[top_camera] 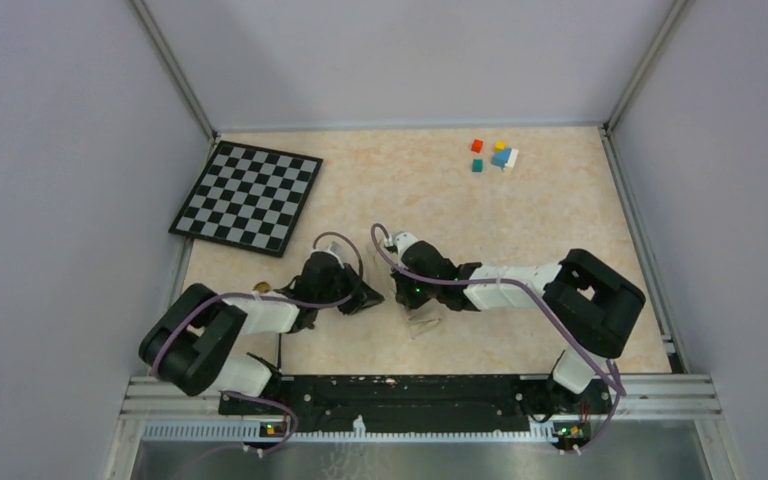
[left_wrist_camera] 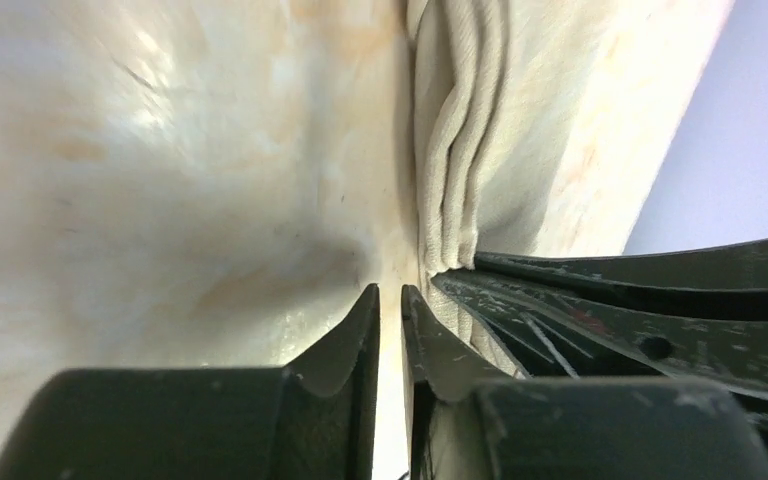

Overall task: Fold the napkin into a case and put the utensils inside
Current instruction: Smooth out the smaller rectangle-folded napkin at the center of the board.

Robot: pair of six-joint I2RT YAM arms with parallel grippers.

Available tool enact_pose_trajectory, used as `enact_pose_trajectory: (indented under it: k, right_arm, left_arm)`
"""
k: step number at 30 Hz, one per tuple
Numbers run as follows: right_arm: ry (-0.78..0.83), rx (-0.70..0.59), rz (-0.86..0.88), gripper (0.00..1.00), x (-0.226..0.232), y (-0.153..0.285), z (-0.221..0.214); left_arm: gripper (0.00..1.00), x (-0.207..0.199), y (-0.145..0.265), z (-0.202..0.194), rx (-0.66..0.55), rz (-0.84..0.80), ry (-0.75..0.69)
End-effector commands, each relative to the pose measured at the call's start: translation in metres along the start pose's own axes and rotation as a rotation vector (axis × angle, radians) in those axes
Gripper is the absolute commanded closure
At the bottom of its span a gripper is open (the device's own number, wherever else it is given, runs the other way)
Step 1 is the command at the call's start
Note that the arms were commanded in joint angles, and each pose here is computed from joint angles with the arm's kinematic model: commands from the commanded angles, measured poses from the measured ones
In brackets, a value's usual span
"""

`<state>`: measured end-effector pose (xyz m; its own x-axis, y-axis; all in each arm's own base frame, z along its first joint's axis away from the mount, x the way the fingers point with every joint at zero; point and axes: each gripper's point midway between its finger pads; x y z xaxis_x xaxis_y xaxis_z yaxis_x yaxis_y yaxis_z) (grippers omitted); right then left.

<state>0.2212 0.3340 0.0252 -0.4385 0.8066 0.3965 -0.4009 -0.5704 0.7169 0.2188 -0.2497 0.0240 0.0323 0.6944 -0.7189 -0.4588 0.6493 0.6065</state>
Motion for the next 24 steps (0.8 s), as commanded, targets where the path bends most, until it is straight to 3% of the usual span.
enact_pose_trajectory:
  k: [1,6,11,19,21,24]
  right_arm:
    - [-0.003,0.018,-0.021,0.96,-0.011,-0.003,-0.009]
    - [-0.014,0.01,-0.011,0.93,-0.012,-0.001,-0.007]
    - [-0.034,0.009,0.007,0.92,-0.01,-0.001,-0.007]
    - [-0.037,0.016,0.039,0.86,-0.003,0.013,-0.009]
    - [0.002,0.017,0.028,0.81,0.001,0.021,-0.01]
    - [0.103,-0.037,-0.042,0.61,0.006,0.036,-0.004]
  left_arm:
    - [0.81,-0.004,0.023,0.04,-0.115,0.003,-0.138]
    - [0.91,-0.038,0.034,0.095,-0.197,-0.046,-0.219]
    - [0.98,-0.052,0.005,0.103,-0.108,-0.11,-0.236]
    - [1.0,0.008,-0.054,0.108,-0.049,0.049,-0.262]
    - [1.0,0.021,-0.061,0.111,-0.045,0.092,-0.285]
    - [1.0,0.026,-0.065,0.109,-0.019,0.103,-0.307]
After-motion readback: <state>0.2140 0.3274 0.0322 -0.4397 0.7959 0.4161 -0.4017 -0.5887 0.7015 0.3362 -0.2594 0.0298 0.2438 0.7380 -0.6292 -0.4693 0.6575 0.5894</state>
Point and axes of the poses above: each gripper's point midway between its finger pads, its own y axis back along the fingers, its own x axis along the line the jaws close on, z = x × y, and after that the axes turned 15 degrees about -y, right-handed
